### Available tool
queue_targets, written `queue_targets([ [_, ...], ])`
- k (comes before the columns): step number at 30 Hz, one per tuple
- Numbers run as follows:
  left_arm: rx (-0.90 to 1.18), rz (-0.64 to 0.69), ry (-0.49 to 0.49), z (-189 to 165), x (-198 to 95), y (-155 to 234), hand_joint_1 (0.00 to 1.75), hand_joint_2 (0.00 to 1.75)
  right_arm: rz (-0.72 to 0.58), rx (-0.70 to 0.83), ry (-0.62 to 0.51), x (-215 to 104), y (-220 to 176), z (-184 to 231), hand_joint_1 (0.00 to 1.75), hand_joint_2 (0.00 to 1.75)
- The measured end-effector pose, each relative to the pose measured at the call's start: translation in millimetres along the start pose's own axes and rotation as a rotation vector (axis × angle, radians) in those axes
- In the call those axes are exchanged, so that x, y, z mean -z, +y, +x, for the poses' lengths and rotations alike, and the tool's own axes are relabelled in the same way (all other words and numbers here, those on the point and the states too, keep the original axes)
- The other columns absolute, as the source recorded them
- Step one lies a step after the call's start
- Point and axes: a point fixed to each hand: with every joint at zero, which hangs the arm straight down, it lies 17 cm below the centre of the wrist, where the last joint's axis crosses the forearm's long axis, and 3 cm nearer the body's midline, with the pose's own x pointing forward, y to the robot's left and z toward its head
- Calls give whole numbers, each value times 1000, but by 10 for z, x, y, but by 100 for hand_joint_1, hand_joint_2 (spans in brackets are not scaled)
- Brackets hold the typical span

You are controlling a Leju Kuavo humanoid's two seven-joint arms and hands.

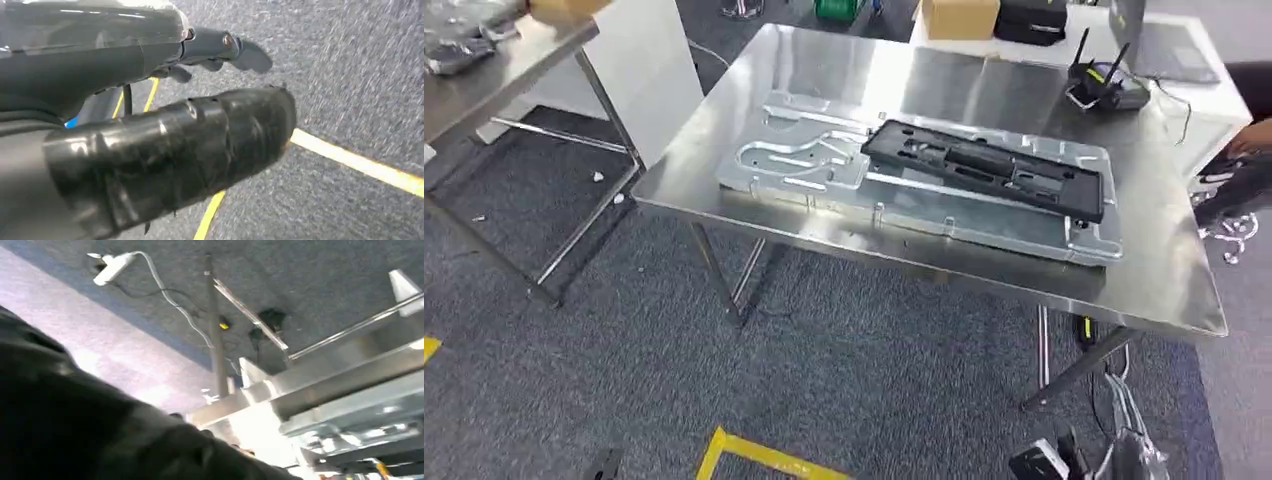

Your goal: Take the parts from the cabinet and place them on the table.

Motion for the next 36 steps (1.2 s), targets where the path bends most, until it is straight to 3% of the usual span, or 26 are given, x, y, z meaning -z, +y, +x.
queue_targets([
  [8, -6, 2, 2, -15, -1, 5, 0, 0, 12, 16, 9, -21, 19, -19, 0, 0],
  [14, -7, 2, 6, 4, 2, 9, 0, 0, 73, 162, 95, -88, 197, -251, 0, 0],
  [17, -6, -1, 14, -37, -3, 2, 0, 0, 138, 280, 246, -268, 531, -697, 0, 0],
  [20, 26, -16, 28, -131, -18, 17, 0, 0, 281, 470, 550, -565, 1191, -1476, 0, 0],
  [22, 41, -23, 19, -81, -14, 24, 0, 0, 384, 698, 920, -1352, 1915, -2034, 0, 0],
  [23, 45, -21, 12, -41, -9, 28, 0, 0, 365, 797, 1117, -1771, 2167, -2162, 0, 0],
  [24, 45, -18, 8, -17, -5, 33, 0, 0, 318, 866, 1254, -2074, 2286, -2217, 0, 0],
  [25, 41, -5, 9, -23, -2, 57, 0, 0, 193, 991, 1427, -2413, 2439, -2206, 0, 0],
  [26, 35, 6, 12, -43, -1, 75, 0, 0, 104, 1096, 1502, -2522, 2555, -2124, 0, 0],
  [29, 41, 13, 17, -83, -3, 61, 0, 0, 79, 1241, 1565, -2568, 2928, -1687, 0, 0],
  [32, 63, 9, 14, -4, 8, 26, 0, 0, 292, 1221, 1569, -2728, 3266, -1181, 0, 0],
  [36, 86, 23, 46, -90, 5, 68, 0, 0, 448, 1142, 1494, -2696, 3339, -1080, 0, 0],
])
